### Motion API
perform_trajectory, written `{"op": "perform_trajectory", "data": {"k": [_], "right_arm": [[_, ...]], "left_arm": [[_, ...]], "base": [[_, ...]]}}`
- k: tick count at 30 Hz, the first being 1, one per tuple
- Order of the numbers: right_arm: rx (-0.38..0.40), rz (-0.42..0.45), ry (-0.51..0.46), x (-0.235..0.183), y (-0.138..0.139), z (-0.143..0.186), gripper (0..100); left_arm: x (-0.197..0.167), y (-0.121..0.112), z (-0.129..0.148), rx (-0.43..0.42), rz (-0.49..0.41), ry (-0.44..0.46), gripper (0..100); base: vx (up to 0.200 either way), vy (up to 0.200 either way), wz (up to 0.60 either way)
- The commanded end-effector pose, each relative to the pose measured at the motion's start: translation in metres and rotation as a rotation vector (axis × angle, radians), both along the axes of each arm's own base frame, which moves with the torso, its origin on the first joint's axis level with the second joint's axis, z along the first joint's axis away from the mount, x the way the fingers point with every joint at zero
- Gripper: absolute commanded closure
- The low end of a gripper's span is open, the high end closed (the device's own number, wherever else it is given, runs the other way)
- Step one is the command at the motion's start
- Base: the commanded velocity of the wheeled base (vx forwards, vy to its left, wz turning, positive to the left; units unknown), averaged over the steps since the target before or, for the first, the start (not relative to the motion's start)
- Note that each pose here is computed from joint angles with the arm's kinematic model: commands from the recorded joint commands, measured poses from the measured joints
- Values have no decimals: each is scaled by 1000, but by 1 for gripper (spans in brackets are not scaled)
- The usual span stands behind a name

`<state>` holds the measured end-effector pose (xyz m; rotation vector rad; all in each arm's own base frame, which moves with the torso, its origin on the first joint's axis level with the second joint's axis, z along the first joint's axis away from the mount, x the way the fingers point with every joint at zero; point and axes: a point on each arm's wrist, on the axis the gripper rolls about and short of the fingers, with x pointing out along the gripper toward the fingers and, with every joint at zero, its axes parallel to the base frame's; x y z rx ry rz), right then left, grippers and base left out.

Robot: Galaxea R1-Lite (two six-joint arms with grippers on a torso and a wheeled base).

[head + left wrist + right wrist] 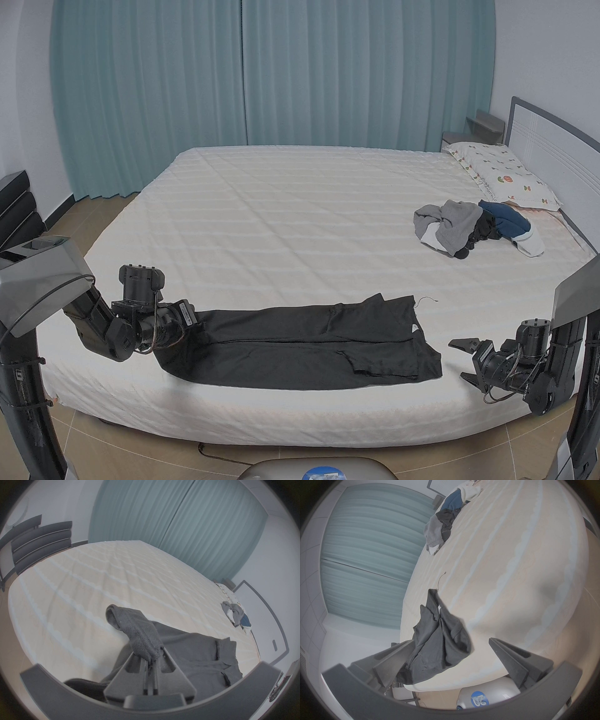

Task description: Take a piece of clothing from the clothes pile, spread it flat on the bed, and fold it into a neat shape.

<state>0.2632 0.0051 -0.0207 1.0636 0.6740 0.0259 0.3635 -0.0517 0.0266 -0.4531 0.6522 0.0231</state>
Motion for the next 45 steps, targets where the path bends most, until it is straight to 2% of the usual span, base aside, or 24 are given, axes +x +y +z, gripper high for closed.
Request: {"op": "perform_trajectory", "data": {"k": [1,7,20,32,36,40,45], "right_arm": [[0,1,-8,1,0,0,0],[-5,4,-4,0,0,-1,0],[-7,6,-3,1,1,-2,0],[-6,9,0,0,1,-3,0],[-7,10,-1,0,1,-3,0],[-8,12,-1,0,2,-3,0],[-8,12,1,0,2,-3,0]], "left_arm": [[-2,-5,33,-4,-14,-27,100],[-4,-22,53,-39,-26,7,100],[5,-55,66,-54,-46,116,100],[18,-102,55,-41,-132,188,100],[23,-118,52,-63,-129,198,100],[32,-129,45,-44,-114,191,100],[34,-139,33,-28,-113,202,100]], "base": [[0,-200,0],[0,-200,0],[0,-200,0],[0,-200,0],[0,-200,0],[0,-200,0],[0,0,0]]}}
